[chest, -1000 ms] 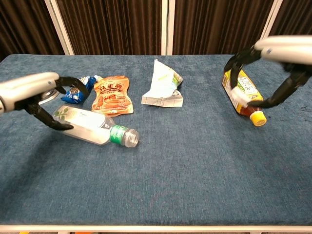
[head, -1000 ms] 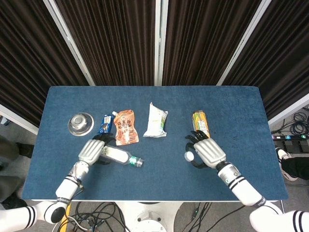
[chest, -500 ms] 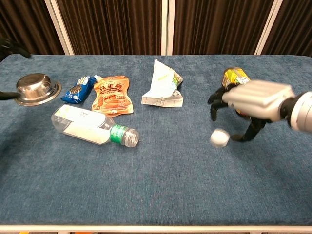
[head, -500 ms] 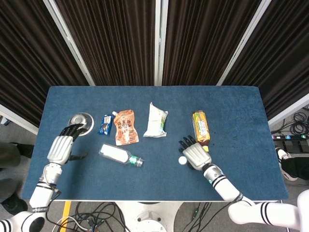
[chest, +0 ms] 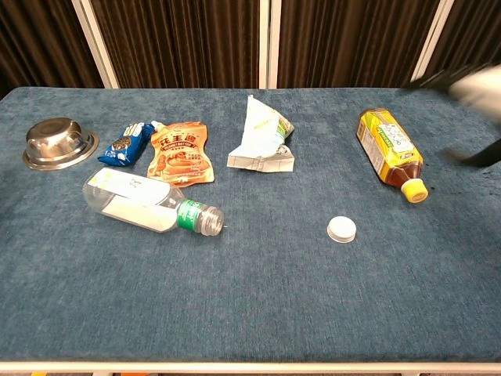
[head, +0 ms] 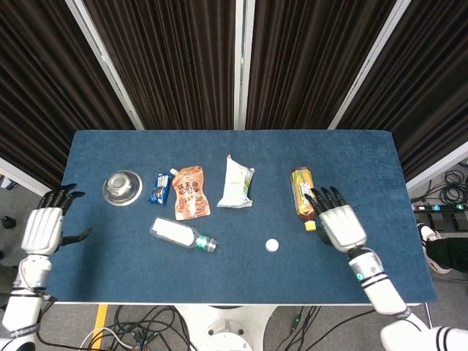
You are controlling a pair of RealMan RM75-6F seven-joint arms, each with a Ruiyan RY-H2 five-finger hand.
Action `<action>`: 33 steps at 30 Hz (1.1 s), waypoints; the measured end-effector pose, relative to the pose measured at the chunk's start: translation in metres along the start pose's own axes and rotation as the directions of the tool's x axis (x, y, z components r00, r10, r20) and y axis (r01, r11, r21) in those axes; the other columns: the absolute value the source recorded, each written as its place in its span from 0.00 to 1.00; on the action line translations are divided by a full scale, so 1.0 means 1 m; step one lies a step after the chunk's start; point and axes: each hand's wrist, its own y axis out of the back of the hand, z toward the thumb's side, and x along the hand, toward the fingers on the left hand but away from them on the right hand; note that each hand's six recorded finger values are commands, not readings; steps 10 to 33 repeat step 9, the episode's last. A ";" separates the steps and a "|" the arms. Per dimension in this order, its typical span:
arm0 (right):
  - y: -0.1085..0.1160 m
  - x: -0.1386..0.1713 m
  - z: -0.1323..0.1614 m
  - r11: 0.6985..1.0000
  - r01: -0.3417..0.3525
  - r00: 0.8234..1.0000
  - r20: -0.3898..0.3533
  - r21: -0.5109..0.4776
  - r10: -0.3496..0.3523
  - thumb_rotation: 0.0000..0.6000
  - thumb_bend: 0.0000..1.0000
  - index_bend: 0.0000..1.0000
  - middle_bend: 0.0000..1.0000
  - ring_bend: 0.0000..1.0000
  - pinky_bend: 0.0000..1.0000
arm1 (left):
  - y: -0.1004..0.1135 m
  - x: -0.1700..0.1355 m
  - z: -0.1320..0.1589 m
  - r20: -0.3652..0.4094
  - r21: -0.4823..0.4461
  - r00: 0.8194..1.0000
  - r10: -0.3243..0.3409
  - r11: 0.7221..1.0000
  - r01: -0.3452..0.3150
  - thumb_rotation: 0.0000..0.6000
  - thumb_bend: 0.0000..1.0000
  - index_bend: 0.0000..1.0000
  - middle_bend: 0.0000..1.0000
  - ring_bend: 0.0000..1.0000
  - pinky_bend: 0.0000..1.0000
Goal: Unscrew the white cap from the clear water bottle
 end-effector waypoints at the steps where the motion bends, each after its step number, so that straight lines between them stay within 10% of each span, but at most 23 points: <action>1: 0.007 0.009 -0.010 1.000 0.031 0.999 0.025 -0.003 -0.031 1.00 0.34 0.00 0.02 0.00 0.00 | 0.005 -0.006 -0.006 -0.013 0.012 1.000 0.009 1.000 -0.009 1.00 0.16 0.23 0.12 0.08 0.13; 9: 0.031 0.111 -0.082 0.965 0.240 0.949 0.237 -0.110 -0.209 1.00 0.34 0.00 0.02 0.00 0.00 | 0.022 -0.050 -0.016 -0.052 0.036 0.997 0.049 0.998 -0.047 1.00 0.16 0.23 0.12 0.08 0.12; 33: 0.031 0.111 -0.082 0.965 0.240 0.949 0.237 -0.110 -0.209 1.00 0.34 0.00 0.02 0.00 0.00 | 0.022 -0.050 -0.016 -0.052 0.036 0.997 0.049 0.998 -0.047 1.00 0.16 0.23 0.12 0.08 0.12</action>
